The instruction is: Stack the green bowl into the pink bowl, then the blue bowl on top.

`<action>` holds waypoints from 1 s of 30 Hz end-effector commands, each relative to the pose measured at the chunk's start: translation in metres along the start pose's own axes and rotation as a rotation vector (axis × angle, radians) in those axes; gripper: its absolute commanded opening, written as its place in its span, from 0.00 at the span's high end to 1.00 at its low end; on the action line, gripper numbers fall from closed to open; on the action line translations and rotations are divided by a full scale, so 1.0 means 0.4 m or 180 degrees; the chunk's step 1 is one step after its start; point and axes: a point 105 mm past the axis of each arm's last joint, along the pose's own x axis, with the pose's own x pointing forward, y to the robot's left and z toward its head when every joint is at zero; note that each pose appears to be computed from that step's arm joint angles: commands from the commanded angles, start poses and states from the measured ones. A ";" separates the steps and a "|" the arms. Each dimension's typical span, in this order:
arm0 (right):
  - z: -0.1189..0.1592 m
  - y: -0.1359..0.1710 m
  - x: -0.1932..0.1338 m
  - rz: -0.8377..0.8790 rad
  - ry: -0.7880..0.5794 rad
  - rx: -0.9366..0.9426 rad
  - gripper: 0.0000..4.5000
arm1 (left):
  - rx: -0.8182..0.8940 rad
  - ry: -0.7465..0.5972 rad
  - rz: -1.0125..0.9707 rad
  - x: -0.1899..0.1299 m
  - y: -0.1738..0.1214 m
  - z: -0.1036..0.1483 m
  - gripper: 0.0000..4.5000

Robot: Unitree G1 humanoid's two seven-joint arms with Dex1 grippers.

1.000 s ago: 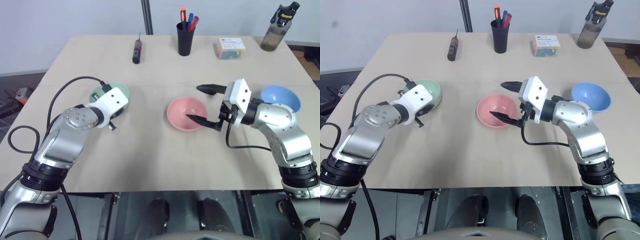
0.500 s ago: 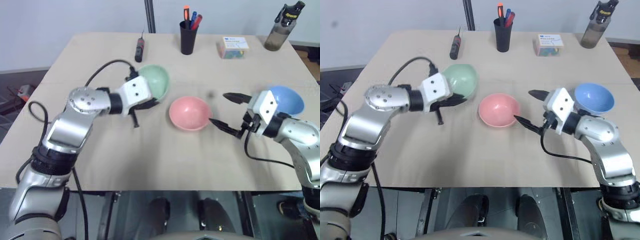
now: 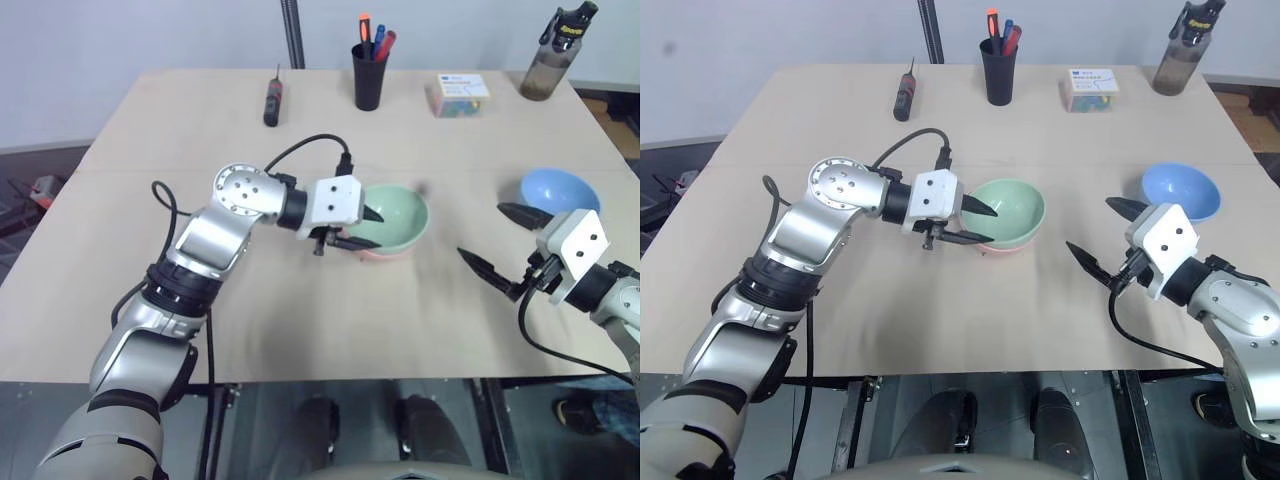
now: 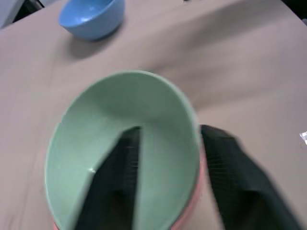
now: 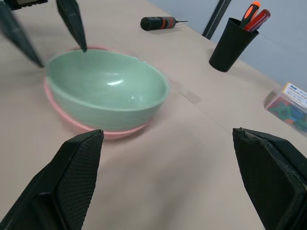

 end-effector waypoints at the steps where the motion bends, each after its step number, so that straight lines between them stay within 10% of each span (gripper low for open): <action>1: 0.020 -0.018 -0.022 -0.0124 -0.0027 -0.0136 0.00 | 0.0042 -0.0095 0.0307 -0.043 0.043 0.031 0.08; 13: -0.011 -0.053 -0.107 0.0062 0.0213 0.0083 0.00 | -0.0625 -0.0638 0.1167 -0.220 0.027 0.015 0.03; 18: -0.077 -0.201 -0.126 -0.0560 0.0633 -0.0094 0.00 | -0.0968 -0.0796 0.1157 -0.258 -0.030 -0.006 0.03; 27: -0.199 -0.322 -0.017 -0.0690 0.1079 -0.0125 0.00 | -0.1209 -0.1365 0.1075 -0.254 -0.051 0.032 0.03; 30: -0.231 -0.336 0.025 -0.0643 0.1160 -0.0051 0.15 | -0.1231 -0.1405 0.1111 -0.243 -0.051 0.040 0.00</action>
